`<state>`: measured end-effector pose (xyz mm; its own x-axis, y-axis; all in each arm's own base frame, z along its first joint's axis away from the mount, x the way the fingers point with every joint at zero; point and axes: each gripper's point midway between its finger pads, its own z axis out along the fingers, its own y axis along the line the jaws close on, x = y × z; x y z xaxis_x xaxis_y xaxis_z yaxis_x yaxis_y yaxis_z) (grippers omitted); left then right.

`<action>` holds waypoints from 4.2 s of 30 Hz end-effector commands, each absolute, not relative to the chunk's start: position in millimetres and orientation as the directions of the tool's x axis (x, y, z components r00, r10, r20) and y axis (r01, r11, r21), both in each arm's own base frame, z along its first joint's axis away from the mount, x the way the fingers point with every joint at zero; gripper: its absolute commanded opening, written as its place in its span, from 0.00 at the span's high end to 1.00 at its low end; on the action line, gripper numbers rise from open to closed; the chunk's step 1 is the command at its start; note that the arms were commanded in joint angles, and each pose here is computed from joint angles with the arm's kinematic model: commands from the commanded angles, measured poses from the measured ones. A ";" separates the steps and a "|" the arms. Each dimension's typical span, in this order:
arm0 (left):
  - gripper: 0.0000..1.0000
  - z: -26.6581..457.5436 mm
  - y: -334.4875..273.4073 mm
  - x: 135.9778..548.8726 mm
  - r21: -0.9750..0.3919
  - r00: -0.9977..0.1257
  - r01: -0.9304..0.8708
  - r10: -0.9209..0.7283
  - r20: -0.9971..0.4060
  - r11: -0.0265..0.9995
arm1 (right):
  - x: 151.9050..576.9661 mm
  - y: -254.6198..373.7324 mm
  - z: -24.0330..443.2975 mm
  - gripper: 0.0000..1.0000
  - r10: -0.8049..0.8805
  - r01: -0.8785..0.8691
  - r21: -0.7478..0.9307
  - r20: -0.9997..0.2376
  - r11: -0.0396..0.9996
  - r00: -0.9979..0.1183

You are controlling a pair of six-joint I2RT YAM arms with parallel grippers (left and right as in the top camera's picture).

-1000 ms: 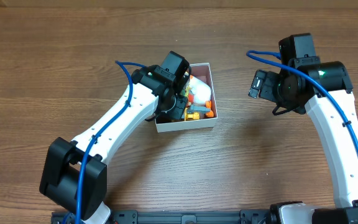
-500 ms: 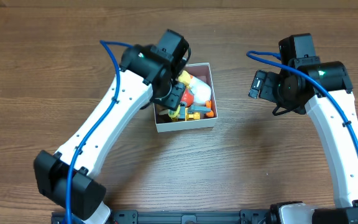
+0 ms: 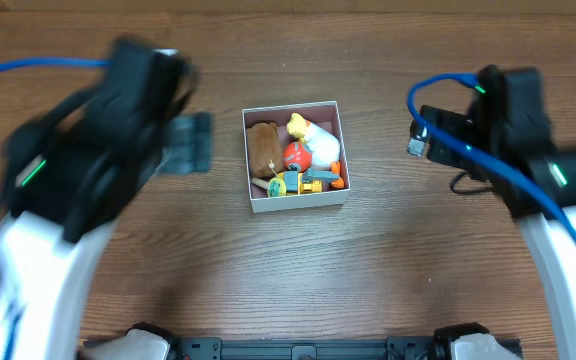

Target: Pack container

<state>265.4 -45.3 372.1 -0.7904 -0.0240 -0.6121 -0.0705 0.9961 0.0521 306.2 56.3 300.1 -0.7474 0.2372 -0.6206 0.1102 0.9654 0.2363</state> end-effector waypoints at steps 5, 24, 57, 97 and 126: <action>0.00 429.0 5.2 191.5 -0.071 -0.582 -0.239 -0.202 -0.788 0.968 | 197.9 45.9 429.1 0.00 0.278 -0.107 0.338 -0.887 0.935 -0.367; 0.00 434.8 13.3 166.2 -0.098 -0.549 -0.232 -0.214 -0.808 0.968 | 135.0 39.1 396.1 0.00 0.259 -0.106 0.343 -0.849 0.933 -0.460; 0.00 434.7 13.2 166.2 -0.098 -0.549 -0.232 -0.214 -0.808 0.968 | 226.5 21.2 232.0 0.00 0.316 0.021 0.336 -0.857 0.941 -0.407; 0.00 434.7 13.1 166.3 -0.098 -0.550 -0.232 -0.214 -0.808 0.968 | 219.4 25.4 123.4 0.00 0.315 -0.015 0.346 -0.870 0.938 -0.378; 0.00 388.5 54.6 193.6 -0.239 -0.334 -0.449 -0.410 -0.849 0.861 | 219.4 25.4 123.3 0.00 0.315 -0.015 0.346 -0.870 0.938 -0.379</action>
